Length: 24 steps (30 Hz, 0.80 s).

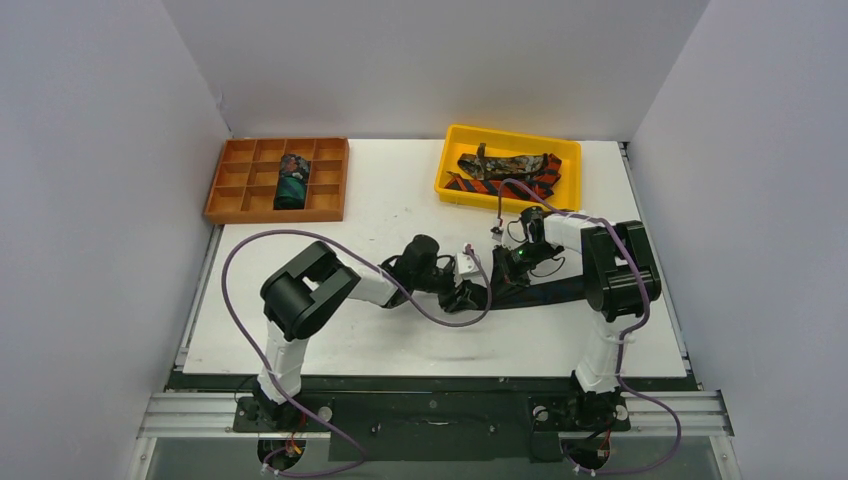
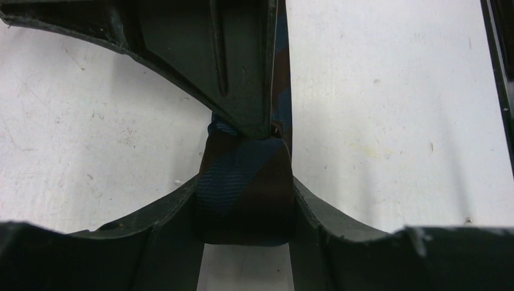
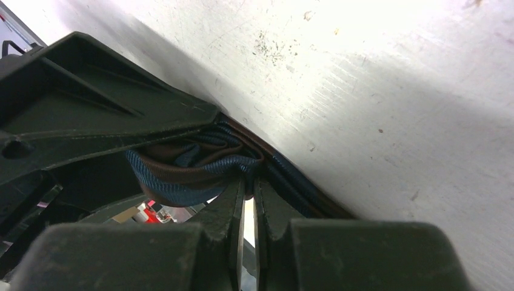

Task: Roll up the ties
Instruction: Roll the tie at the center of the board.

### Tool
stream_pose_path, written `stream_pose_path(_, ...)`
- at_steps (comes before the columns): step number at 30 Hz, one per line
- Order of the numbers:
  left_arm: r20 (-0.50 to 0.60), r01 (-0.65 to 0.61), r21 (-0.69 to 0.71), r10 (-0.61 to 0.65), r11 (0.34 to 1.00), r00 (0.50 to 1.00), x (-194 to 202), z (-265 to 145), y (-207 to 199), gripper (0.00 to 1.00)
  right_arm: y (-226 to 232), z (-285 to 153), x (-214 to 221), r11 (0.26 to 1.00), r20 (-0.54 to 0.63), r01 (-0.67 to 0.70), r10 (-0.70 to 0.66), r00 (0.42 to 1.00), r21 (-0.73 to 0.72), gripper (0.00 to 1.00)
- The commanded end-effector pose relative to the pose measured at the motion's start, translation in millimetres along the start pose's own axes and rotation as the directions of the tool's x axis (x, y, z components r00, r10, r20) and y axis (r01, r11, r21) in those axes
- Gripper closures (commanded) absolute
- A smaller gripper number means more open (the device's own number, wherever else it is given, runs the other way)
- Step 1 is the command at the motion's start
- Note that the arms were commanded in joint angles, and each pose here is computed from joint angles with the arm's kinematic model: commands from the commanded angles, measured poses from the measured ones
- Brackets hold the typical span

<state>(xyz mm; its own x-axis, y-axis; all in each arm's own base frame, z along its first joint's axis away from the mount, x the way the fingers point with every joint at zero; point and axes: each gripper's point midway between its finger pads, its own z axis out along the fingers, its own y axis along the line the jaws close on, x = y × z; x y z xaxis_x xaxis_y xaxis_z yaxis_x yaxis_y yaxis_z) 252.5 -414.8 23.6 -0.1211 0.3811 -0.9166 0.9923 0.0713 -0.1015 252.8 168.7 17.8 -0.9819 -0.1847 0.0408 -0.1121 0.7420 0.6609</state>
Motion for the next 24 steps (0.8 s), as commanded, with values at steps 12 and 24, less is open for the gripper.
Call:
stream_pose_path(12,0.178,0.044,0.042,-0.050,0.998,0.983,3,7,-16,0.37,-65,15,-5,0.968,-0.027,0.035,-0.029,0.999,0.250,1.00)
stream_pose_path(24,0.053,0.018,0.041,-0.020,0.999,0.998,17,28,-11,0.77,-55,25,3,0.974,-0.039,0.061,-0.054,0.998,0.218,1.00)
